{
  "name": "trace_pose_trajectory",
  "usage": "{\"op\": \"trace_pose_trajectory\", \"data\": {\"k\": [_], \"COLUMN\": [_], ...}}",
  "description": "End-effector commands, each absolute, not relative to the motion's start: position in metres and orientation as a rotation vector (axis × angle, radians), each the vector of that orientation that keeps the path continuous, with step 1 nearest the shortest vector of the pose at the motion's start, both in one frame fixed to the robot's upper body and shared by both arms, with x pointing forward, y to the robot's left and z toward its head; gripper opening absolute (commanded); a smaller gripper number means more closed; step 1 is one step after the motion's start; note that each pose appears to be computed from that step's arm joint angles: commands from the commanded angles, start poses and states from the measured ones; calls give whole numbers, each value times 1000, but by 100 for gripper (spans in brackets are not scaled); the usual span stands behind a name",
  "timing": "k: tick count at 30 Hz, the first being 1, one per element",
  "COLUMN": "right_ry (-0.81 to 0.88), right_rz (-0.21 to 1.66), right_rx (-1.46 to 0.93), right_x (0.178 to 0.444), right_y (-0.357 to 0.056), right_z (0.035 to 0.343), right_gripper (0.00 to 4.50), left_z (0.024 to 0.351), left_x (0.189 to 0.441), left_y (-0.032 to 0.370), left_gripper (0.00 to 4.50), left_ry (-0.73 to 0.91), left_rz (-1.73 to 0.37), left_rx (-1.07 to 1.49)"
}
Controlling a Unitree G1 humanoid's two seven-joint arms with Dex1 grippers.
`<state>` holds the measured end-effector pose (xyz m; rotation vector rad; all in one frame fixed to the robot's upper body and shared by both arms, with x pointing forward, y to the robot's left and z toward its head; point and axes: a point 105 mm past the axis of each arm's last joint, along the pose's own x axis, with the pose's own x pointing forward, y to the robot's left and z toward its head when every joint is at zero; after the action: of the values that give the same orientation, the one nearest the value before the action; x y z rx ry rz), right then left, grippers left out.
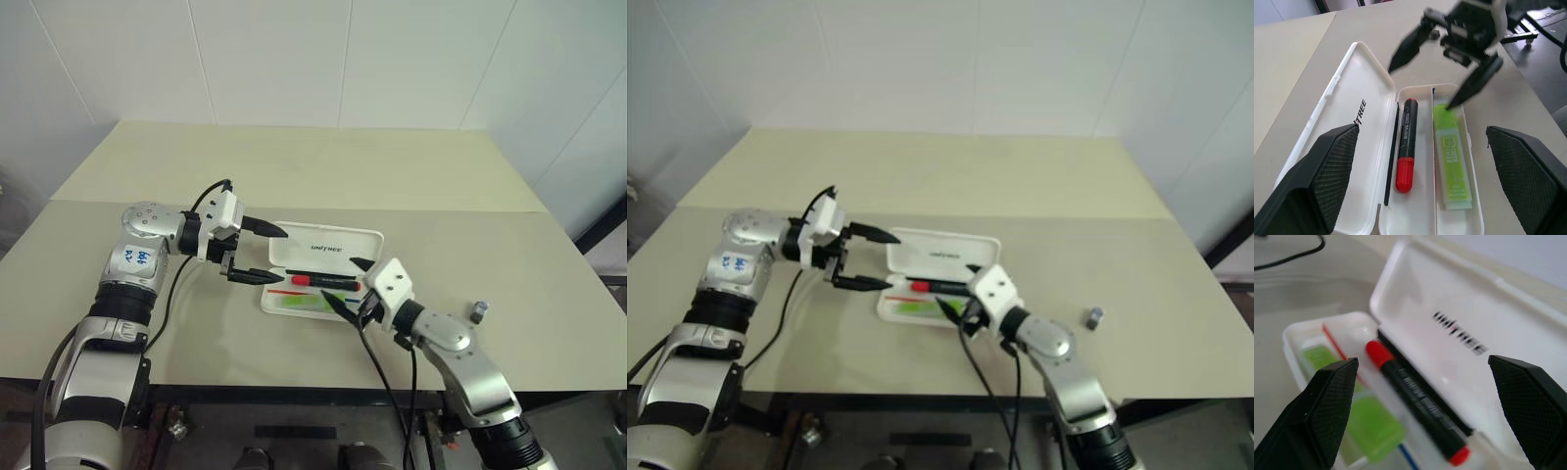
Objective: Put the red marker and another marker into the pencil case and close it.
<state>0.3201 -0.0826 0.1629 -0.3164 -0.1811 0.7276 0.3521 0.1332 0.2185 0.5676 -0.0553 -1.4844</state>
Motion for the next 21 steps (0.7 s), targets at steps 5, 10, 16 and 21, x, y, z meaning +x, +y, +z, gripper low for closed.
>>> {"op": "trace_pose_trajectory", "data": {"k": [5,10,16,21], "right_ry": [-151,-101,18,74], "right_rz": [576,514,322,160], "right_rx": [-338,-323,-391,-320], "right_x": [312,289,285,285], "right_y": [-131,-192,-268,-309], "right_z": [162,175,183,180], "right_gripper": [450,450,450,450], "left_z": [233,240,243,239], "left_x": [347,340,334,330], "left_y": [135,141,154,166], "left_gripper": [446,446,446,446], "left_ry": [-139,-195,-275,-295], "left_rz": [-1479,-1517,-1555,-1550], "left_rx": [583,538,435,374]}}
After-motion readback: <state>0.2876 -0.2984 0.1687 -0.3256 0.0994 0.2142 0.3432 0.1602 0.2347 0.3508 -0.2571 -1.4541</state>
